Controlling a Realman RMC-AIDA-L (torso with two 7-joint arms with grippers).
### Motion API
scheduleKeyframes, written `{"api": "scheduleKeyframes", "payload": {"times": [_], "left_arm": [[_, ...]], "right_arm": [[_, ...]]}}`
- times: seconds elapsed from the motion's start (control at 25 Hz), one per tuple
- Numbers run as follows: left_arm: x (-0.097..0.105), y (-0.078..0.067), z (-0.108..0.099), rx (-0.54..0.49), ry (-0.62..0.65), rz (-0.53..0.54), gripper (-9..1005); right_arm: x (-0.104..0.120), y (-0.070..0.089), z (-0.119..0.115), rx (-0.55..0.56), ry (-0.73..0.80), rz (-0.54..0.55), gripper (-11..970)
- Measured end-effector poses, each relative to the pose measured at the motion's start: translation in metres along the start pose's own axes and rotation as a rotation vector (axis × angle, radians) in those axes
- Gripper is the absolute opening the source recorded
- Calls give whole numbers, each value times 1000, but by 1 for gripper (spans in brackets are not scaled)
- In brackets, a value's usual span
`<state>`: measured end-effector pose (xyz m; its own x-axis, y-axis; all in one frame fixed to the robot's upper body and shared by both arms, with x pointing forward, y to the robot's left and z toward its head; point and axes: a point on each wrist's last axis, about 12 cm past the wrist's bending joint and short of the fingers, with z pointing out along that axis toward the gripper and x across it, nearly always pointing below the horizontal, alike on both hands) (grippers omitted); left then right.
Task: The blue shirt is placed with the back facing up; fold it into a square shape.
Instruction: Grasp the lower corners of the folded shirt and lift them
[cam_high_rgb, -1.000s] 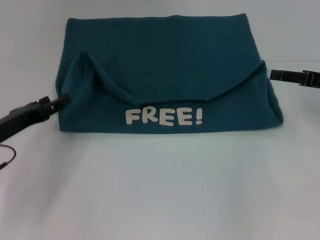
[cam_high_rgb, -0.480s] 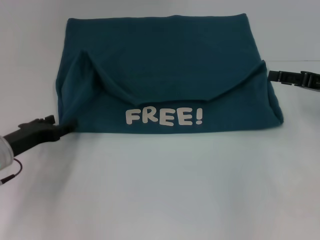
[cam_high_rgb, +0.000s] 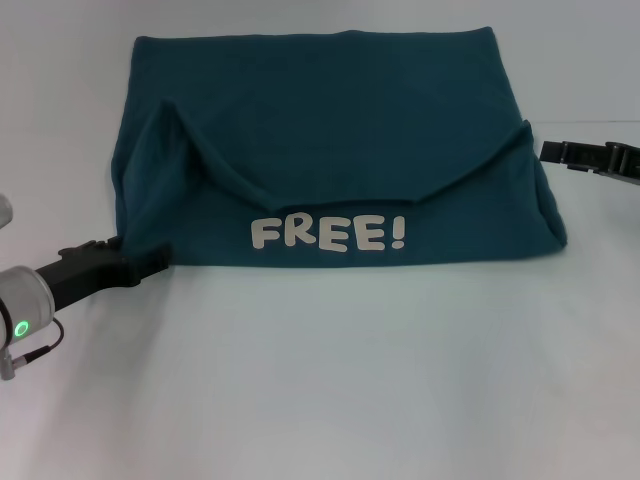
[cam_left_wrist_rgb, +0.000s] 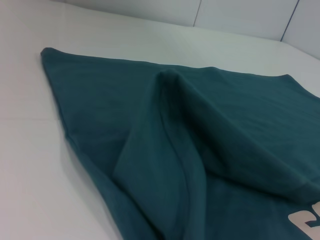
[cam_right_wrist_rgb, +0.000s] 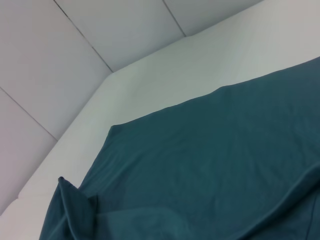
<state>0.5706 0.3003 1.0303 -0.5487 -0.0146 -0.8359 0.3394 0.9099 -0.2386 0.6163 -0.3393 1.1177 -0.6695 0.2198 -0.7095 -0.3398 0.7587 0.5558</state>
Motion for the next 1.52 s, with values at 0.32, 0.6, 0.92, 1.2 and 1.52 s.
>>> {"api": "scheduleKeyframes", "payload": {"times": [0.32,0.6,0.92,1.2,1.52], "left_arm": [[-4,-4,2,26,-5,10,722],[-6,-3,3,12,-7,8,715],[-6,-2,3,4,-8,7,390],[-8,-1,3,1,-11,3,101],[-12,-1,3,5,-19,5,26]], "right_arm": [[3,-3,-2,9,0,10,675],[6,-5,-3,13,2,17,674],[8,-6,-5,17,3,21,674],[13,-12,-9,56,78,40,674],[25,-15,-6,105,150,59,673]]}}
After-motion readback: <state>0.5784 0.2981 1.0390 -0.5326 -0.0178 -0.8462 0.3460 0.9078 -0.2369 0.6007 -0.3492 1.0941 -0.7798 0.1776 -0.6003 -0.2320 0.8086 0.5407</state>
